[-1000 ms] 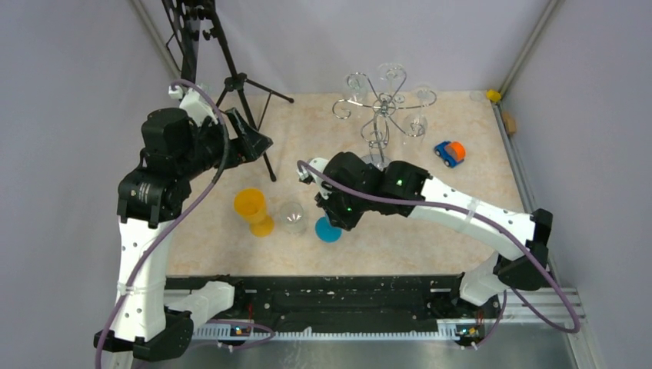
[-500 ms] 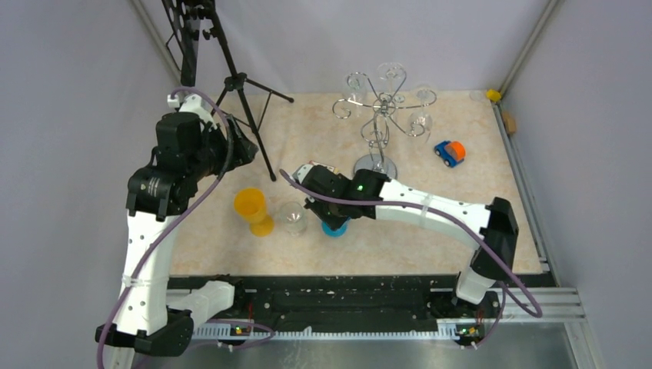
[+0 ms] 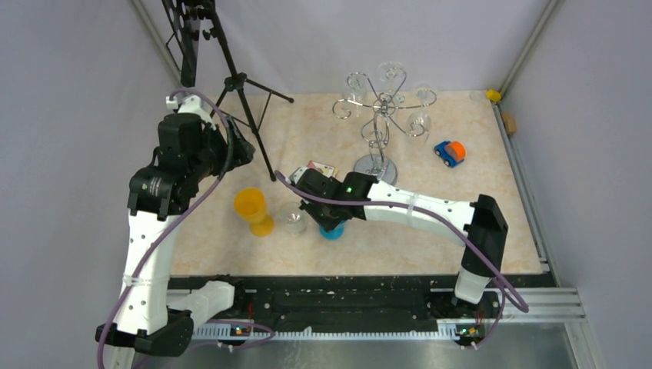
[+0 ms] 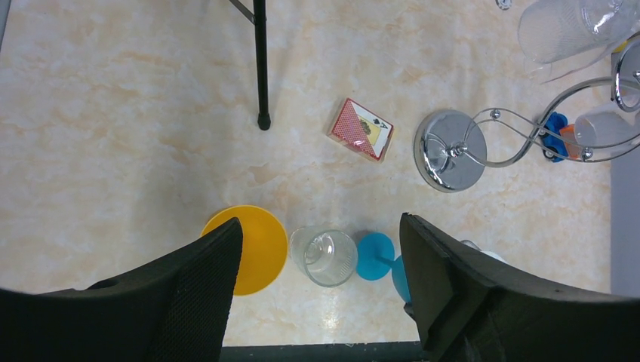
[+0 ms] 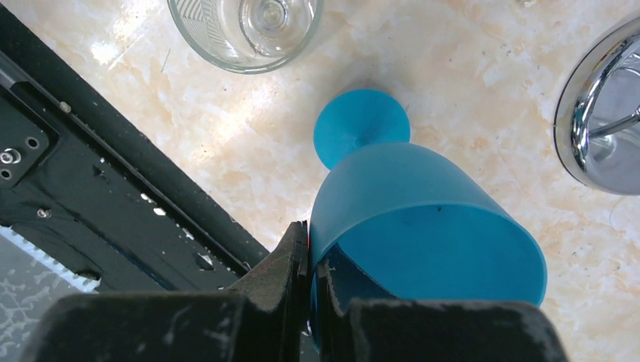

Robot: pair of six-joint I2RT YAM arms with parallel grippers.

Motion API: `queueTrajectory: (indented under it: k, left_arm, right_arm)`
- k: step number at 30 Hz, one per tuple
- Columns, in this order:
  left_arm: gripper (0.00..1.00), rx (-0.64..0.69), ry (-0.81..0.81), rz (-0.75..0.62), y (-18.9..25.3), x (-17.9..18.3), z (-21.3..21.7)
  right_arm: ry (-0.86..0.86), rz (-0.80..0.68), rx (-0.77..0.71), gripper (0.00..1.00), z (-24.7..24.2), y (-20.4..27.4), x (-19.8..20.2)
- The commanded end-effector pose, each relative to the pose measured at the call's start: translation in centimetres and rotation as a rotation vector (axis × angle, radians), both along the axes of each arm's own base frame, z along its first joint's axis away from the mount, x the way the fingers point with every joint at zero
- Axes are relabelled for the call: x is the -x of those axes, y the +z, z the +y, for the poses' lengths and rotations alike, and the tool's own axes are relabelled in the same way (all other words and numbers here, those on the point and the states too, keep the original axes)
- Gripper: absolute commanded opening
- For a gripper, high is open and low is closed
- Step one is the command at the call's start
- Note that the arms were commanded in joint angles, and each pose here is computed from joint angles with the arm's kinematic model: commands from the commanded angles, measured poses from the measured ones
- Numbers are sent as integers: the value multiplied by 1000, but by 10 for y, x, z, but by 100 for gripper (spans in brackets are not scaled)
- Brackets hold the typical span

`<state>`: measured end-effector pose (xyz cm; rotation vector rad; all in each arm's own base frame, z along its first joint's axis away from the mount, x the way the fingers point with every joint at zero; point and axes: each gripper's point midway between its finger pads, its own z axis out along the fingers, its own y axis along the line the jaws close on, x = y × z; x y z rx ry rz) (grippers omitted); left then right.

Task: Take the wine glass off the wine glass rack

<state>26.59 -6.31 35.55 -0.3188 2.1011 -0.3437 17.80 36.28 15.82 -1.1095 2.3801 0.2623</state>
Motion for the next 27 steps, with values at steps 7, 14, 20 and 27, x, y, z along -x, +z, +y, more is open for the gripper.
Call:
queueTrajectory:
  k: [7, 14, 20, 27]
  left_arm:
    - [80, 3, -5, -31, 6, -2, 0]
    - [80, 46, -26, -40, 11, -5, -8]
    - [80, 83, -68, -44, 14, -4, -18]
    - [80, 93, -93, -60, 20, -4, -22]
  right_arm:
    - [-12, -37, 10, 2, 13, -8, -8]
    - [-16, -24, 4, 18, 14, -7, -6]
    - [-10, -25, -42, 26, 18, 14, -5]
    - [-39, -64, -151, 29, 16, 64, -14]
